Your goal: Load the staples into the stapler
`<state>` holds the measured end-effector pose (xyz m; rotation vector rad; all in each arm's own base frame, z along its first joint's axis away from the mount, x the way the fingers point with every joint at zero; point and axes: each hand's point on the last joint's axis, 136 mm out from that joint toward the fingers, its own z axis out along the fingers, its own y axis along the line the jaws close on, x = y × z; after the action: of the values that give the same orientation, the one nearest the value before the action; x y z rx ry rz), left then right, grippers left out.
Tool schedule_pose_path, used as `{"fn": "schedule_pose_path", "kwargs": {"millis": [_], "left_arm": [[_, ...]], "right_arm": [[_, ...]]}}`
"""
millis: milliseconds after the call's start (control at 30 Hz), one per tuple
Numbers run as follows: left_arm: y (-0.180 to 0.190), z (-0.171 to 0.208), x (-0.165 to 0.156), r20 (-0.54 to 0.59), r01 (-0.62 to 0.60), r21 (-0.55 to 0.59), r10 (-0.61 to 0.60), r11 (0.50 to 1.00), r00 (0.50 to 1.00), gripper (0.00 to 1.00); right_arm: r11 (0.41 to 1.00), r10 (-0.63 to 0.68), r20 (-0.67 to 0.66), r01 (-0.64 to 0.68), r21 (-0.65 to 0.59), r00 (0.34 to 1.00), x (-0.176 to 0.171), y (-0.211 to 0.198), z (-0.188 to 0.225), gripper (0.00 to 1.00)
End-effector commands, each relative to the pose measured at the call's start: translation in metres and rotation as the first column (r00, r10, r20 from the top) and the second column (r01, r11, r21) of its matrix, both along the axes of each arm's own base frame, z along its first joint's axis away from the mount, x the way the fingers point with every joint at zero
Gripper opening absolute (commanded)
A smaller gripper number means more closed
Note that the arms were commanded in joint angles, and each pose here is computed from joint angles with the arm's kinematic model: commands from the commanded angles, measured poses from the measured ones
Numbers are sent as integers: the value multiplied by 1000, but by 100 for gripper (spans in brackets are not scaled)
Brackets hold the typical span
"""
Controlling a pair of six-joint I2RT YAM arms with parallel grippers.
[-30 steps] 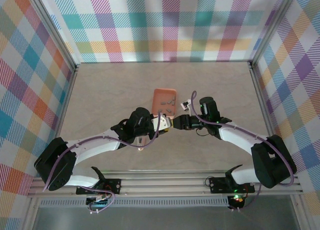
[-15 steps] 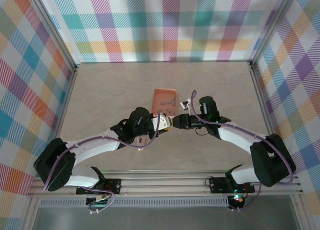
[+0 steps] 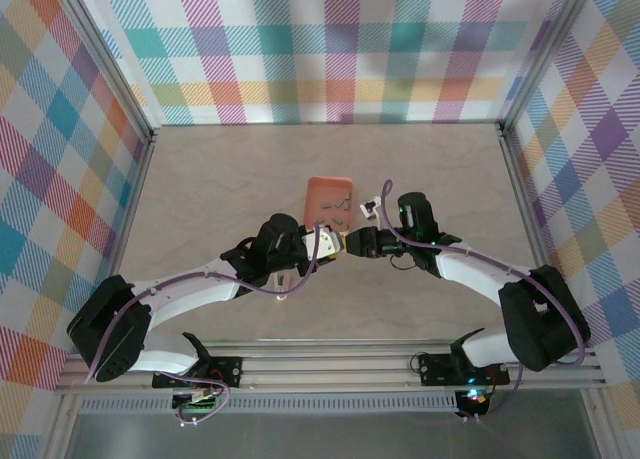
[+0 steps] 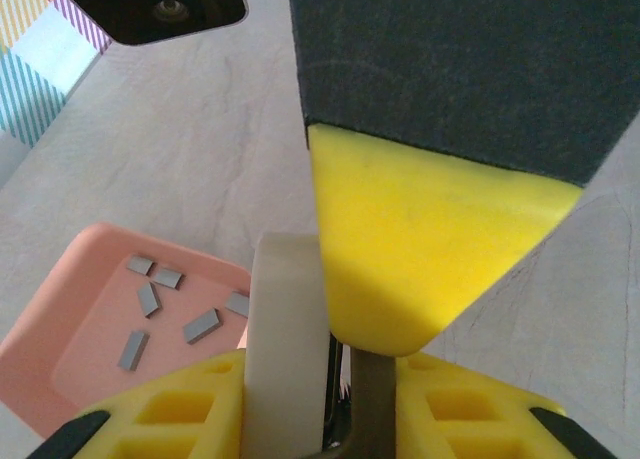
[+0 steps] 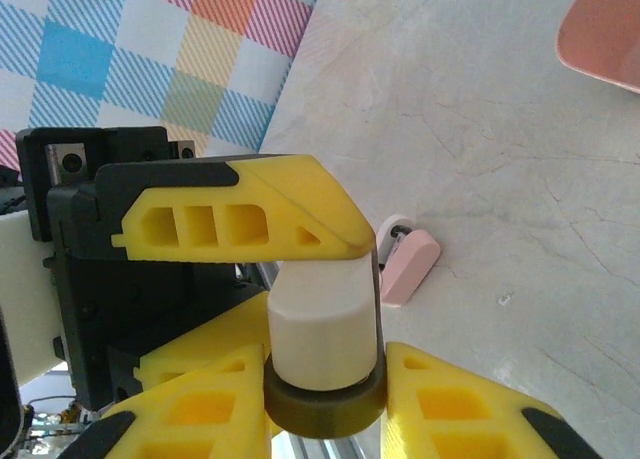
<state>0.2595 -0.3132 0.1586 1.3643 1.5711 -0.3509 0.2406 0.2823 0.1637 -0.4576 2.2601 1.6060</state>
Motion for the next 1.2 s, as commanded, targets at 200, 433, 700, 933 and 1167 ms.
{"fn": "schedule_pose_path", "kwargs": {"millis": [200, 433, 700, 933, 1167], "left_arm": [[-1, 18, -12, -22, 53, -28, -54, 998, 998, 66], [18, 31, -16, -148, 58, -102, -73, 993, 986, 67], [27, 48, -16, -205, 129, -196, -170, 972, 964, 64], [17, 54, -38, -206, 331, -176, -363, 927, 909, 63], [13, 51, -49, -254, 423, -153, -449, 893, 857, 59]], "right_arm": [[994, 76, 230, -56, -93, 970, -3, -6, 10, 16], [965, 218, 405, -135, -224, 888, -13, -16, 9, 13], [897, 441, 641, -293, -331, 628, -39, -22, 22, 3], [823, 568, 670, -334, -459, 479, -48, -20, 16, 1], [805, 593, 672, -345, -483, 443, -48, -9, 17, 0]]}}
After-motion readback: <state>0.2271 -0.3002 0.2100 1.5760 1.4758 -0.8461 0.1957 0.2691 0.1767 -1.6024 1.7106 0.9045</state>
